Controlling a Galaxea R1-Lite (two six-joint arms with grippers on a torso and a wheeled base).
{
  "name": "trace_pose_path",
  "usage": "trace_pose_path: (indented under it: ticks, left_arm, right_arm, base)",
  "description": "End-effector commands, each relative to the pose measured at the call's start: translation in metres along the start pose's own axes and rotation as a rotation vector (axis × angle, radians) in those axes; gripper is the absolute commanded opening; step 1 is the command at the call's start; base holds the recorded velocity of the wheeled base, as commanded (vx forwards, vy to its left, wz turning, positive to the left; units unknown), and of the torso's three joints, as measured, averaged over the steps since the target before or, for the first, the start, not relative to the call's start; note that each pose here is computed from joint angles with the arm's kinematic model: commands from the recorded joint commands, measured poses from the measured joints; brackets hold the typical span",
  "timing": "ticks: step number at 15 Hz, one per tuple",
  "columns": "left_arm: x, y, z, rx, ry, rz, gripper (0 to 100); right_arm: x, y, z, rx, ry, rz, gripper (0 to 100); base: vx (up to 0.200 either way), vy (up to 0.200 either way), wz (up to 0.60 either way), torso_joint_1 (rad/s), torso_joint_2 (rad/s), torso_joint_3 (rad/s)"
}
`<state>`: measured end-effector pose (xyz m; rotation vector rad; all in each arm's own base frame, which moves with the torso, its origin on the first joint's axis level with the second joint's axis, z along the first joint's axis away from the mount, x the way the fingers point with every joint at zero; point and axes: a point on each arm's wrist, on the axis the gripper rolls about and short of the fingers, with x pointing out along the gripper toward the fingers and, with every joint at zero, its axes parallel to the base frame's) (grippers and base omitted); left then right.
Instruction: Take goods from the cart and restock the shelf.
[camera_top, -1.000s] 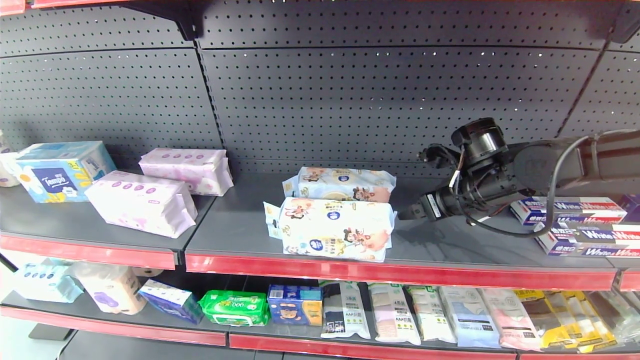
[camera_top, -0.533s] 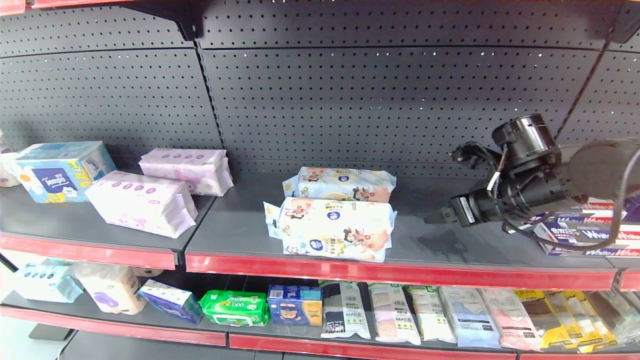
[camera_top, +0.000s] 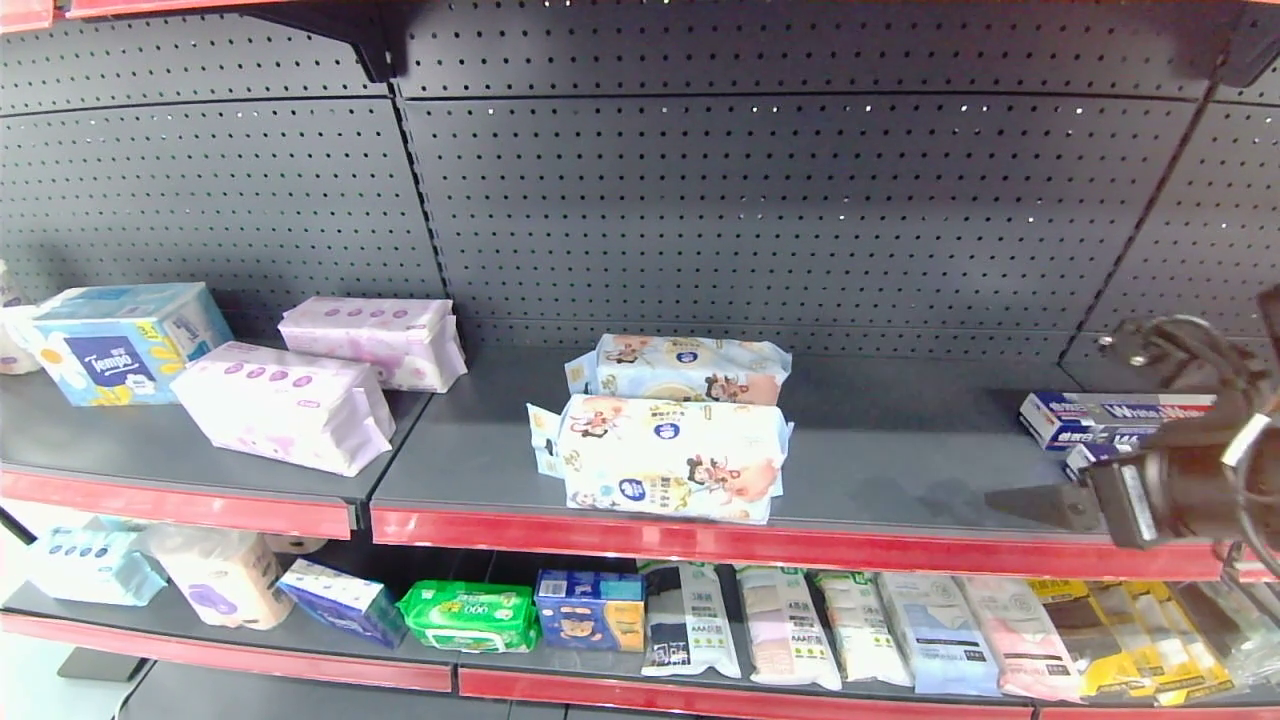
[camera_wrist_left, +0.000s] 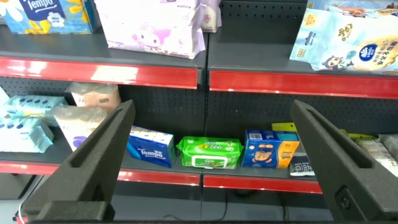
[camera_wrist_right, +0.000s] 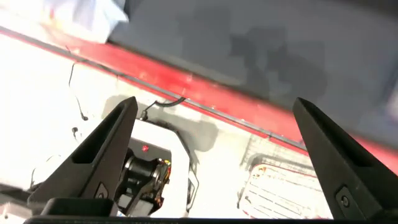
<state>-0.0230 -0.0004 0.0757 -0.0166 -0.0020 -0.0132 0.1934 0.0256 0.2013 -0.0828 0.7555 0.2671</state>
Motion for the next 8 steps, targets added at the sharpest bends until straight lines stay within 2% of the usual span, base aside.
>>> trace_pose_path:
  ticks: [1,5,8]
  left_arm:
    - [0.0,0.0,0.0,0.0,0.002,0.001,100]
    - [0.0,0.0,0.0,0.0,0.002,0.001,100]
    - [0.0,0.0,0.0,-0.002,0.002,0.001,100]
  right_arm:
    - [-0.055,0.001,-0.051,0.022,-0.122,-0.08,100]
    - [-0.084,0.002,-0.087,0.064,-0.214,-0.202,100]
    - [-0.088,0.008,-0.103,0.056,-0.237,-0.21,100]
  base:
    - [0.0,0.0,0.0,0.0,0.0,0.0]
    - [0.0,0.0,0.0,0.0,0.0,0.0]
    - [0.0,0.0,0.0,0.0,0.0,0.0]
